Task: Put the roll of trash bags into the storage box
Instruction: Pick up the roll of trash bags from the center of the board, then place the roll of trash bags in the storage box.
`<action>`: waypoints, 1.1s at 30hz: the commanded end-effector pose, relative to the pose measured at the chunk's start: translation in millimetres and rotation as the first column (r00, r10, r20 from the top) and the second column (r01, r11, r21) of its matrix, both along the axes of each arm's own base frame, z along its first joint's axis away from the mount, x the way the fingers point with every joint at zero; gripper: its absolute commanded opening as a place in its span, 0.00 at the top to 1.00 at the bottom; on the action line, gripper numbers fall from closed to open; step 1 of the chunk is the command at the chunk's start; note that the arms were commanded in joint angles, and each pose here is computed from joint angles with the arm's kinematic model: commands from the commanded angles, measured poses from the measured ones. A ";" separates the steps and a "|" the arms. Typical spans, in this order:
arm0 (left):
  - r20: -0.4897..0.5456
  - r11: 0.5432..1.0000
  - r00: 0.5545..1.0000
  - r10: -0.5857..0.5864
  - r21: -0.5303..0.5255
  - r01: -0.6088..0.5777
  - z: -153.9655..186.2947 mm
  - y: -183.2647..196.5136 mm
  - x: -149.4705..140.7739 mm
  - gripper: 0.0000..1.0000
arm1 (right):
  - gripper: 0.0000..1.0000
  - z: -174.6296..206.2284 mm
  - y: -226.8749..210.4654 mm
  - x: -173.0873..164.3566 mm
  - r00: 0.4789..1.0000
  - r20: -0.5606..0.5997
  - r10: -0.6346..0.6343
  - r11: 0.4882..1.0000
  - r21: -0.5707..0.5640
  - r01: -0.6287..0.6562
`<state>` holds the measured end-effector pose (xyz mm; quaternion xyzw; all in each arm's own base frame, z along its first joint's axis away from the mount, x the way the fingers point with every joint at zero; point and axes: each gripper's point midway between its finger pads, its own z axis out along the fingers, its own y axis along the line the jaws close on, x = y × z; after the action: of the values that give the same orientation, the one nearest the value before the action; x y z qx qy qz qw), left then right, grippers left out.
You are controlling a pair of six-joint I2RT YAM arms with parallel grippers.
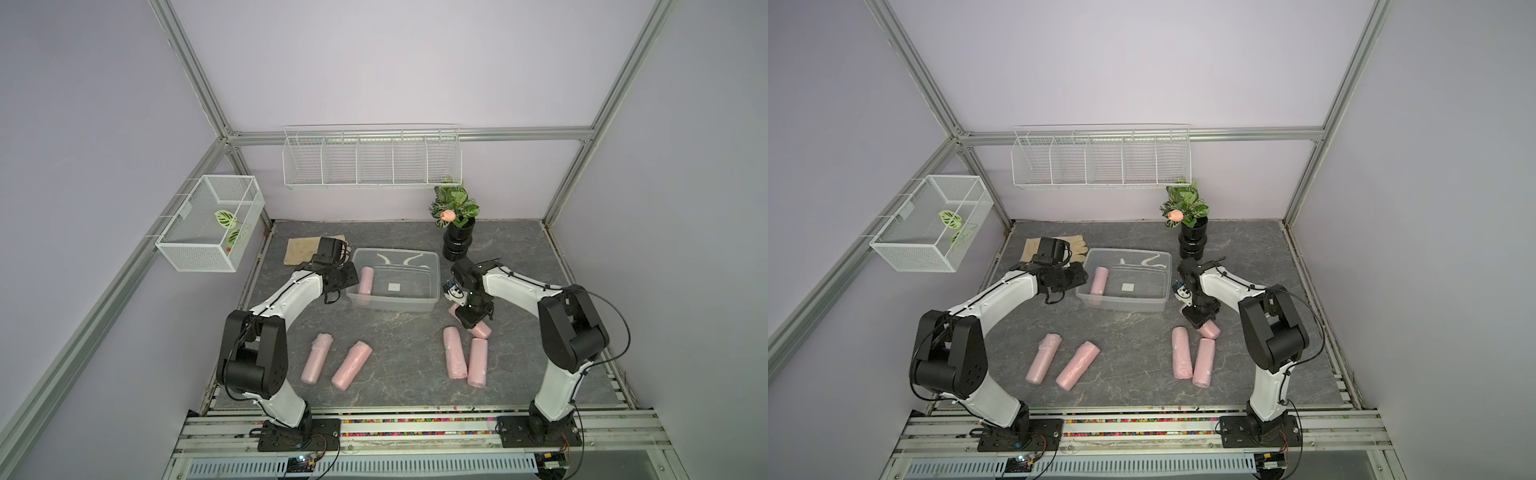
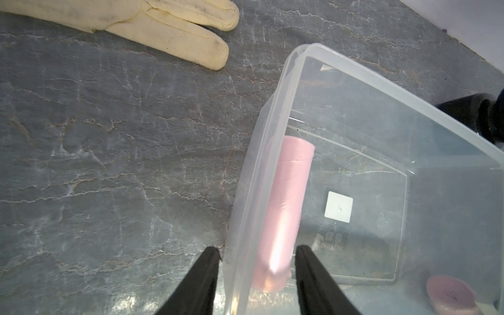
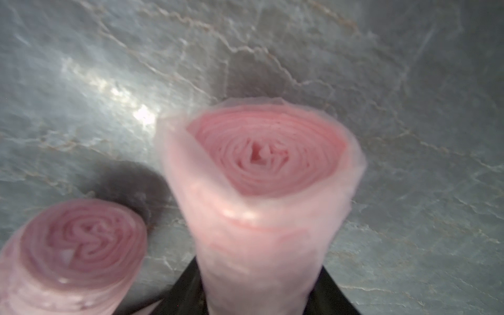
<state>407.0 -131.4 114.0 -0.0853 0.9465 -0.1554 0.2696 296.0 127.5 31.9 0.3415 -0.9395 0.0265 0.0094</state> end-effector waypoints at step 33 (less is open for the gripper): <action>0.012 0.997 1.000 -0.016 -0.076 0.017 -1.1 20.7 77.5 0.49 | 0.55 210.6 190.9 110.7 0.903 0.045 -0.427 0.541 0.813 0.216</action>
<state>482.4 -102.9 107.4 -0.0988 0.9436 -0.1727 0.2645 385.1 274.7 234.1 0.1432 -0.9170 -0.2900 -0.2337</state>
